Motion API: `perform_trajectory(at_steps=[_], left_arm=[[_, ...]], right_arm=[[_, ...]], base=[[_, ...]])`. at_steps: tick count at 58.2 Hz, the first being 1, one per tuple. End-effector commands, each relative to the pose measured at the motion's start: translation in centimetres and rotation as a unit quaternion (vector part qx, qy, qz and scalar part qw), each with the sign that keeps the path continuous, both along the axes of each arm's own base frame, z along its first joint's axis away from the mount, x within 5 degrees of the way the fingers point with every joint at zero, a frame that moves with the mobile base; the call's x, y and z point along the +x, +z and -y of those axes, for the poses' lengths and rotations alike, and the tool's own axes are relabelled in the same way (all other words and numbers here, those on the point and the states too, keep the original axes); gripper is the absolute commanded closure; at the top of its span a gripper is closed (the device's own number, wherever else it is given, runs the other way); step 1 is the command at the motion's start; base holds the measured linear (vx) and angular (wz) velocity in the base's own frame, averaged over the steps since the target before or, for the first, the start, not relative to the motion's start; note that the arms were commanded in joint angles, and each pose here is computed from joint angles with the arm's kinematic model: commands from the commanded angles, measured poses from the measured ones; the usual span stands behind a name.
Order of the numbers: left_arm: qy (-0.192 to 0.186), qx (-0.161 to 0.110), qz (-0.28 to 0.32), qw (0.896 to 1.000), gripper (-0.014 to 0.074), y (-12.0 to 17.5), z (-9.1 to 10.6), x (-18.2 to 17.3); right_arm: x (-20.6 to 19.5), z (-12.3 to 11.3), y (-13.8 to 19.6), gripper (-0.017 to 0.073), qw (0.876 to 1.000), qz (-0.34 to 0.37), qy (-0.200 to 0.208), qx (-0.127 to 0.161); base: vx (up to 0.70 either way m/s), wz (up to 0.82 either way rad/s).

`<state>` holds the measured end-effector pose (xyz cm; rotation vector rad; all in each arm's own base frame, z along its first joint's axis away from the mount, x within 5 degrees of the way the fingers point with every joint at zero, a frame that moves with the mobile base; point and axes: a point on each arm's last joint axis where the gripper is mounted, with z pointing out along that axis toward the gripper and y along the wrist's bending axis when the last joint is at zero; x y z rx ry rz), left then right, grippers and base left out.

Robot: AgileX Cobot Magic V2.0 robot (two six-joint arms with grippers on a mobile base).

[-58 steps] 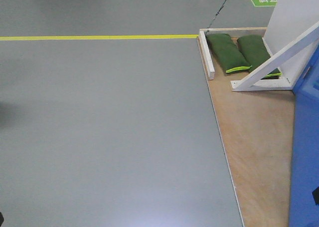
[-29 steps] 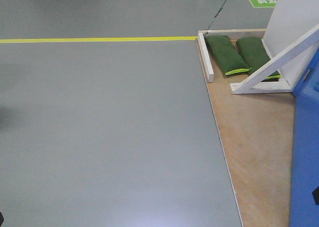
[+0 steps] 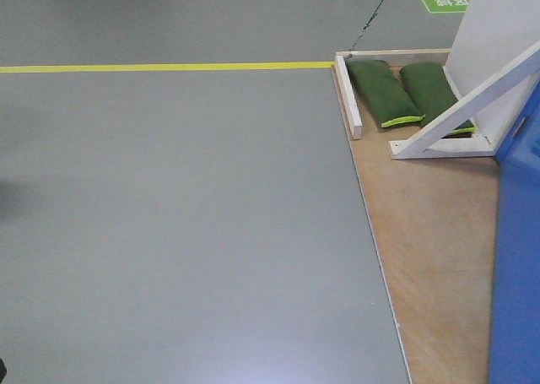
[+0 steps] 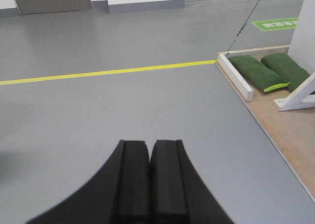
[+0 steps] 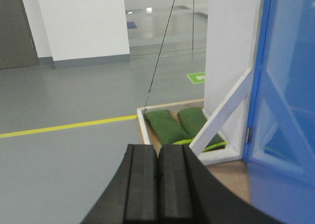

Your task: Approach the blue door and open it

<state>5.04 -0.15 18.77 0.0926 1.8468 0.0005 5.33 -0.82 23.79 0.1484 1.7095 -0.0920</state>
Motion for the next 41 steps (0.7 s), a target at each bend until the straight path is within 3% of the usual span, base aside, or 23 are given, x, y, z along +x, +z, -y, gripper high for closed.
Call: perform_trajectory(at_steps=[1, 11, 19, 27, 41], left_arm=[[-0.003, -0.009, 0.064, 0.998, 0.0521, 1.8, 0.1, -0.1], [-0.003, -0.009, 0.064, 0.998, 0.0521, 1.8, 0.1, -0.1], [-0.003, -0.009, 0.064, 0.998, 0.0521, 1.8, 0.1, -0.1], [-0.003, -0.009, 0.064, 0.998, 0.0521, 1.8, 0.1, -0.1], [-0.003, -0.009, 0.064, 0.998, 0.0521, 1.8, 0.1, -0.1]], right_arm=[[0.6, 0.2, 5.3, 0.0551, 0.998, 0.056, -0.002, -0.032], [3.5, 0.5, 11.4, 0.0551, 0.996, 0.087, 0.000, -0.030], [6.1, 0.8, 14.2, 0.0551, 0.994, 0.108, 0.002, -0.025], [8.0, 1.1, 14.7, 0.0551, 0.991, 0.127, 0.003, -0.028], [10.2, 1.4, 13.5, 0.0551, 0.996, 0.090, 0.004, -0.023]], base=[[0.00, 0.00], [0.00, 0.00], [0.00, 0.00], [0.00, 0.00], [0.00, 0.00]])
